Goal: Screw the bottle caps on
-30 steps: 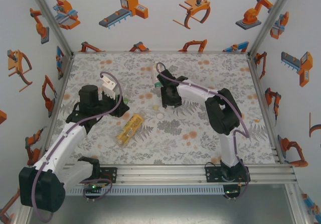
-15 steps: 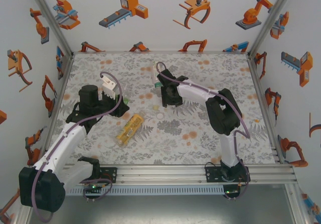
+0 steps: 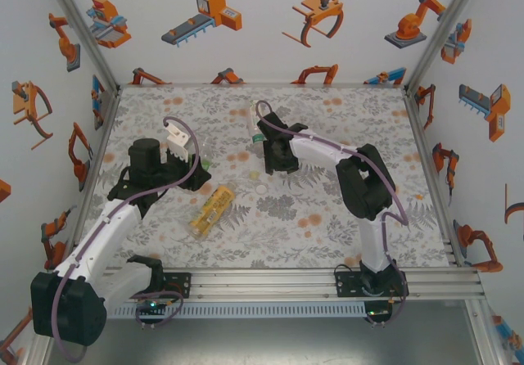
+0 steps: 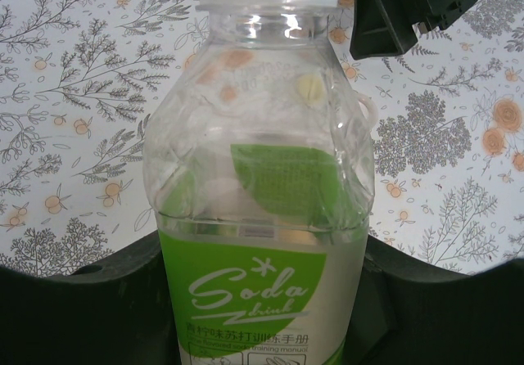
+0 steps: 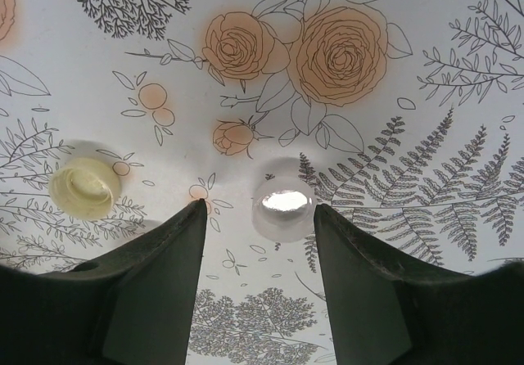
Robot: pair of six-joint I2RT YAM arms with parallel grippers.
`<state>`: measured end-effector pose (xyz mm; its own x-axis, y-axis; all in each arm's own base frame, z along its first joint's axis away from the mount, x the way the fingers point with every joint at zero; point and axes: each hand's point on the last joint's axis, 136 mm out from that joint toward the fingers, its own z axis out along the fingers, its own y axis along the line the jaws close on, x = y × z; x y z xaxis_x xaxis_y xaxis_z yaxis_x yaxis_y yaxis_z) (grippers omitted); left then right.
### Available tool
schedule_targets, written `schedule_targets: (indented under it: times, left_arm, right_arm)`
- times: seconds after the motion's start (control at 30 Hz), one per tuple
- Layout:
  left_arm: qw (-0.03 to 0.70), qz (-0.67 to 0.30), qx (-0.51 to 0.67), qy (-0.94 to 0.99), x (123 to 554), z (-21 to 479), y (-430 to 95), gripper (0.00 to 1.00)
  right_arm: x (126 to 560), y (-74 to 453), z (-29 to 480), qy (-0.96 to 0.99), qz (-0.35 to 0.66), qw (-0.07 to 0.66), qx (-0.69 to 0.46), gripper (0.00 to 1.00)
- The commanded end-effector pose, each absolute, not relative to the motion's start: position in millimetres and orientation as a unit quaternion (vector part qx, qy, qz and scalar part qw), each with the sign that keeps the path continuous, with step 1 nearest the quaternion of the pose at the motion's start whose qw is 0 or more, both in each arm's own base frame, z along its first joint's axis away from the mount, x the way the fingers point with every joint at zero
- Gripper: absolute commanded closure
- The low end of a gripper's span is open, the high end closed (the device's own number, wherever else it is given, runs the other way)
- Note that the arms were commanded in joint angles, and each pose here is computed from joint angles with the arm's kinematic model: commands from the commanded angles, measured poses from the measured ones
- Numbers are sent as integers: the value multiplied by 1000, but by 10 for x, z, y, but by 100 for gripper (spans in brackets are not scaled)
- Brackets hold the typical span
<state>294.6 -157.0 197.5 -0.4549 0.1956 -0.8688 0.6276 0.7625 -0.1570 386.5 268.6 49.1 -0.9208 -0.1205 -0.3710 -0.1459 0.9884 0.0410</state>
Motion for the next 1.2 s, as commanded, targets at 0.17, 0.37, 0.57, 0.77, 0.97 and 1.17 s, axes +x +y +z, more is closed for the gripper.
schedule_targets:
  times: [0.17,0.37,0.57,0.77,0.97,1.17]
  left_arm:
    - [468,-238,264,809,2967,2104,-1595,66]
    - [466,-239,264,810,2966,2093,-1599,66]
    - [466,-239,263,810,2968,2088,-1599,66]
    - [465,-239,264,810,2969,2085,-1602,66]
    - [463,-240,263,812,2971,2073,-1600,66]
    - [461,-242,262,812,2972,2064,-1606,66]
  right_arm:
    - [3804,2563,420,981,27,180,-60,47]
    - [3763,2521,310,983,43,171,-42,51]
    - [3743,2492,321,982,68,173,-21,68]
    - [3725,2431,366,980,94,174,-1,70]
    - [3642,2348,440,983,83,166,-11,62]
    - [3409,2232,446,989,55,133,-42,54]
